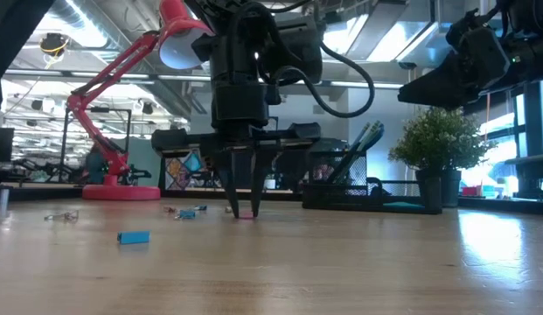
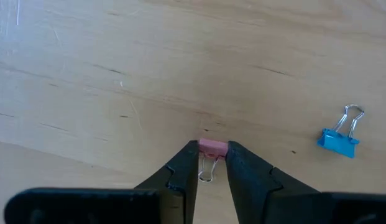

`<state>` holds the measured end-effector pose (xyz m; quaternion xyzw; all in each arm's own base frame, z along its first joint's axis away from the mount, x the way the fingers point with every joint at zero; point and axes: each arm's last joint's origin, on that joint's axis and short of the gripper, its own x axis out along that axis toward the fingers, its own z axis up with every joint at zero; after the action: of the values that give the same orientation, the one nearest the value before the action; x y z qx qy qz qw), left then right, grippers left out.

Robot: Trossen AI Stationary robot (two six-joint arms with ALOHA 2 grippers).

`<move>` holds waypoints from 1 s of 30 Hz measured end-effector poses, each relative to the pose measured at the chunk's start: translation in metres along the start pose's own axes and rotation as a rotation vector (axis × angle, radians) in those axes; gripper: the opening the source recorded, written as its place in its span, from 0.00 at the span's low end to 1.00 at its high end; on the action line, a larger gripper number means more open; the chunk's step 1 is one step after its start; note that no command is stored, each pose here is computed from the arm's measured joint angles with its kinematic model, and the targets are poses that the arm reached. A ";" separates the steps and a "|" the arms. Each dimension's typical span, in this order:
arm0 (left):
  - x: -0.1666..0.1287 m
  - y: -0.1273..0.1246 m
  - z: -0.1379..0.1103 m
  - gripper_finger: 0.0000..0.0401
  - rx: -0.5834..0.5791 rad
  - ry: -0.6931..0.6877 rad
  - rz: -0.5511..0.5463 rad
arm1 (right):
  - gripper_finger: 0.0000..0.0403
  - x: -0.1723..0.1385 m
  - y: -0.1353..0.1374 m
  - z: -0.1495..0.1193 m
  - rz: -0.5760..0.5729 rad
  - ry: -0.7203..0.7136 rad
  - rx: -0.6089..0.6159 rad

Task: Pick and place office supplies into organizer
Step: Put the pink binder clip into the black desk organizer

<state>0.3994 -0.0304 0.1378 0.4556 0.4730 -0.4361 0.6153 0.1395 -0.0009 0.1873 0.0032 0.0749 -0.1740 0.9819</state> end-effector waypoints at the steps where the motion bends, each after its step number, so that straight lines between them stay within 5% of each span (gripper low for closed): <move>1: 0.000 0.000 0.000 0.19 0.001 0.000 0.000 | 0.40 0.000 0.000 0.000 0.000 0.001 -0.001; 30: -0.014 0.001 -0.004 0.10 -0.051 0.021 0.034 | 0.40 0.000 0.000 0.000 0.000 0.001 -0.004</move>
<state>0.3971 -0.0252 0.1508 0.4520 0.4826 -0.4086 0.6291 0.1395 -0.0010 0.1872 0.0015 0.0755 -0.1739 0.9819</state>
